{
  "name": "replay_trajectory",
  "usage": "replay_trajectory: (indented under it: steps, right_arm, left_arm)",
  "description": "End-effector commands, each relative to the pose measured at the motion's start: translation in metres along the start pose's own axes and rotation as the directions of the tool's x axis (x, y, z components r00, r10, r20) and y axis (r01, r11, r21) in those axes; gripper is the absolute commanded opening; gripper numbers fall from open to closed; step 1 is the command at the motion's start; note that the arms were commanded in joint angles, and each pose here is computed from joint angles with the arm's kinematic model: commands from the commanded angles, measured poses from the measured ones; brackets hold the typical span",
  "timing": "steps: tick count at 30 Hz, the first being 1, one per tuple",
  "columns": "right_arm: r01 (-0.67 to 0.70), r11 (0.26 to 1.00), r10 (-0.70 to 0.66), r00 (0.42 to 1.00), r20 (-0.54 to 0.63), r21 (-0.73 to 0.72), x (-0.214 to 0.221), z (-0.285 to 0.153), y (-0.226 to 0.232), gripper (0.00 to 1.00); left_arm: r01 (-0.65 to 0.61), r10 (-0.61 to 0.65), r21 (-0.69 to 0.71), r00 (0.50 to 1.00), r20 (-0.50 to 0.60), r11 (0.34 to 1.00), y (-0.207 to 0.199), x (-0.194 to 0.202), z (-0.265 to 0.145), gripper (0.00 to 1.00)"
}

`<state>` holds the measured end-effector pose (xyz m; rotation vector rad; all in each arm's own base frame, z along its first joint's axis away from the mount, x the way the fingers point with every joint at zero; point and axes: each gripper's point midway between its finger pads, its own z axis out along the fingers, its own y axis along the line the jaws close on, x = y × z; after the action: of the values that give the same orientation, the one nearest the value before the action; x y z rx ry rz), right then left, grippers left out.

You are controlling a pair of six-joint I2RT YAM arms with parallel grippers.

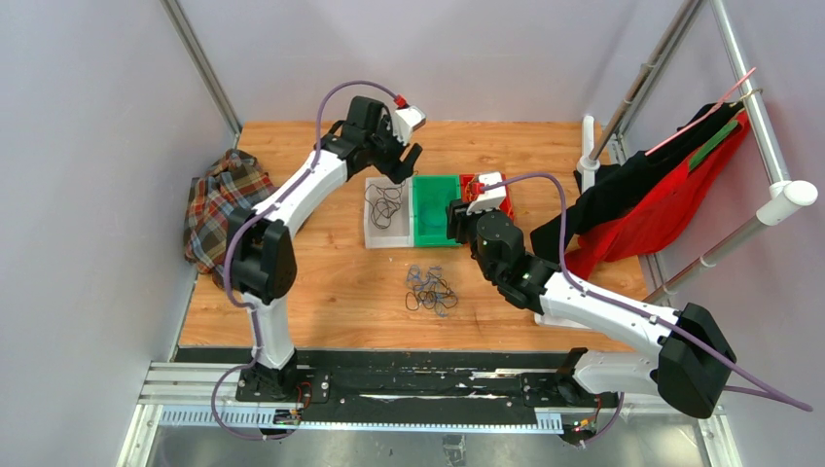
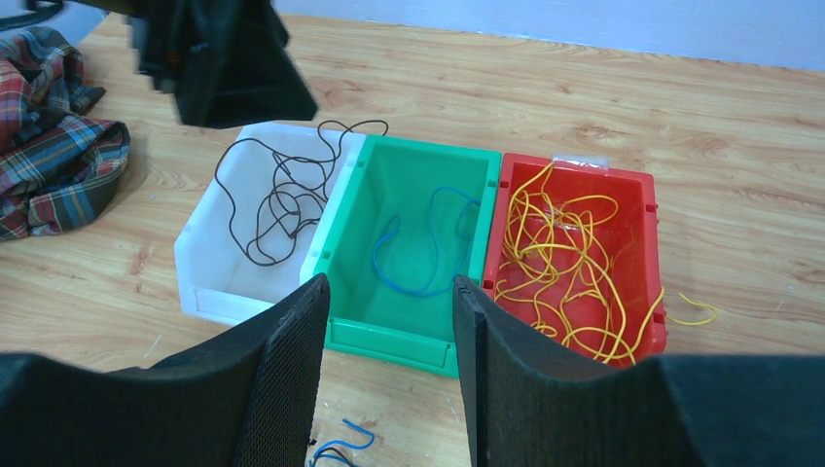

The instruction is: Untangle the cables

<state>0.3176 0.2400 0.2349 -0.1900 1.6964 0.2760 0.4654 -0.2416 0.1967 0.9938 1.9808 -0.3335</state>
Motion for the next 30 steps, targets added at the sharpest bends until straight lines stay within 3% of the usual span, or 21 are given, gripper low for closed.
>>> replay_trajectory:
  steps: [1, 10, 20, 30]
  right_arm:
    - [0.001, 1.0, -0.001, 1.0, -0.002, 0.019, 0.0, 0.002, -0.006, 0.5]
    - [0.021, 1.0, -0.02, 1.0, -0.016, 0.015, 0.007, 0.007, -0.003, 0.5]
    - [0.012, 1.0, -0.012, 1.0, -0.016, 0.014, 0.008, 0.004, -0.005, 0.48]
    - [0.016, 1.0, -0.016, 1.0, -0.015, 0.027, 0.008, 0.003, -0.009, 0.46]
  left_arm:
    - [0.126, -0.128, 0.04, 0.991, 0.032, 0.991, 0.002, -0.013, 0.03, 0.74]
    - [0.175, -0.176, 0.023, 0.984, 0.041, 0.984, 0.011, -0.006, 0.066, 0.67]
    - [0.19, -0.191, 0.019, 0.981, 0.029, 0.982, 0.014, 0.006, 0.088, 0.52]
    - [0.207, -0.207, 0.027, 0.978, 0.011, 0.978, 0.015, 0.017, 0.096, 0.49]
